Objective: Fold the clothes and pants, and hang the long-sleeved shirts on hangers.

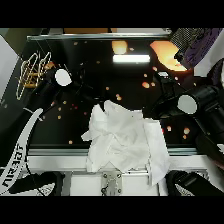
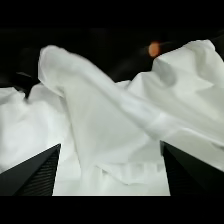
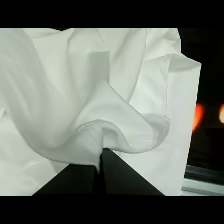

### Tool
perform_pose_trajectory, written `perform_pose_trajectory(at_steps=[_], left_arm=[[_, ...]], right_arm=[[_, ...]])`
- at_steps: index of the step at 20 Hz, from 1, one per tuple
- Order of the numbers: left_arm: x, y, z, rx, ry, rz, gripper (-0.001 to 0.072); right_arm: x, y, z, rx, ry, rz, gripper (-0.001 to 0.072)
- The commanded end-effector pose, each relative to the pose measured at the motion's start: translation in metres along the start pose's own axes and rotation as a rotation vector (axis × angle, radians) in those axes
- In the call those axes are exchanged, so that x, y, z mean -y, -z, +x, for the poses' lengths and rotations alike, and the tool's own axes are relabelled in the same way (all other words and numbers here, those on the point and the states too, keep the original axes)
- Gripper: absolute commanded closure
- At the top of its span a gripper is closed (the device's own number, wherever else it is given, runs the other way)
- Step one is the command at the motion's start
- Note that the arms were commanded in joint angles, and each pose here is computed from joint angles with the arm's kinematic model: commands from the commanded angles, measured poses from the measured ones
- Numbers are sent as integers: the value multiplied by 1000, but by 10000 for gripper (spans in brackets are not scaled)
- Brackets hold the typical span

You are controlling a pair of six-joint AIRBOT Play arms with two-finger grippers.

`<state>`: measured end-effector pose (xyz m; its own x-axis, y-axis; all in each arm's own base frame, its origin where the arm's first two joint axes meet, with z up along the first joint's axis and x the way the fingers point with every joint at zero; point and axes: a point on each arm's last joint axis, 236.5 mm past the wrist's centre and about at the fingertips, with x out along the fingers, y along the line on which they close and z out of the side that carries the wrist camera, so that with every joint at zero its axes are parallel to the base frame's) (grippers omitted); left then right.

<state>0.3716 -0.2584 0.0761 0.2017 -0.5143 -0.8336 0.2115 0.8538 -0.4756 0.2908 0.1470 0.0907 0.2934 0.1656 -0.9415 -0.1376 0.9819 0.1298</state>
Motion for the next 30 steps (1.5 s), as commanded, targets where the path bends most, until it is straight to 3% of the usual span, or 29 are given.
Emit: perform_pose_trajectory(at_steps=[1, 8, 14, 23, 24, 25, 26, 28, 29, 30], left_arm=[[25, 2, -4, -7, 6, 72, 21], [67, 29, 61, 18, -109, 342, 21], [81, -2, 105, 15, -97, 355, 21], [73, 9, 154, -107, -103, 364, 22], [70, 7, 158, -102, -105, 355, 64], [67, 5, 161, -98, -108, 334, 235], [62, 0, 162, -87, -110, 304, 276], [59, -9, 167, -56, -107, 246, 278], [57, -12, 168, -46, -109, 222, 342], [53, -15, 168, -44, -111, 211, 681]], right_arm=[[-6, -10, 4, 30, -27, 28, 699], [-12, -13, 1, 31, -87, 62, 699], [-15, -11, -4, 39, -100, 58, 699], [-15, -11, -5, 40, -100, 55, 699], [-15, -11, -5, 39, -100, 55, 699], [-14, -10, -5, 35, -99, 54, 699], [-14, -9, -4, 29, -97, 55, 699], [-14, -8, -4, 26, -96, 54, 699], [-14, -8, -4, 26, -96, 54, 699], [-14, -8, -4, 26, -96, 54, 699]])
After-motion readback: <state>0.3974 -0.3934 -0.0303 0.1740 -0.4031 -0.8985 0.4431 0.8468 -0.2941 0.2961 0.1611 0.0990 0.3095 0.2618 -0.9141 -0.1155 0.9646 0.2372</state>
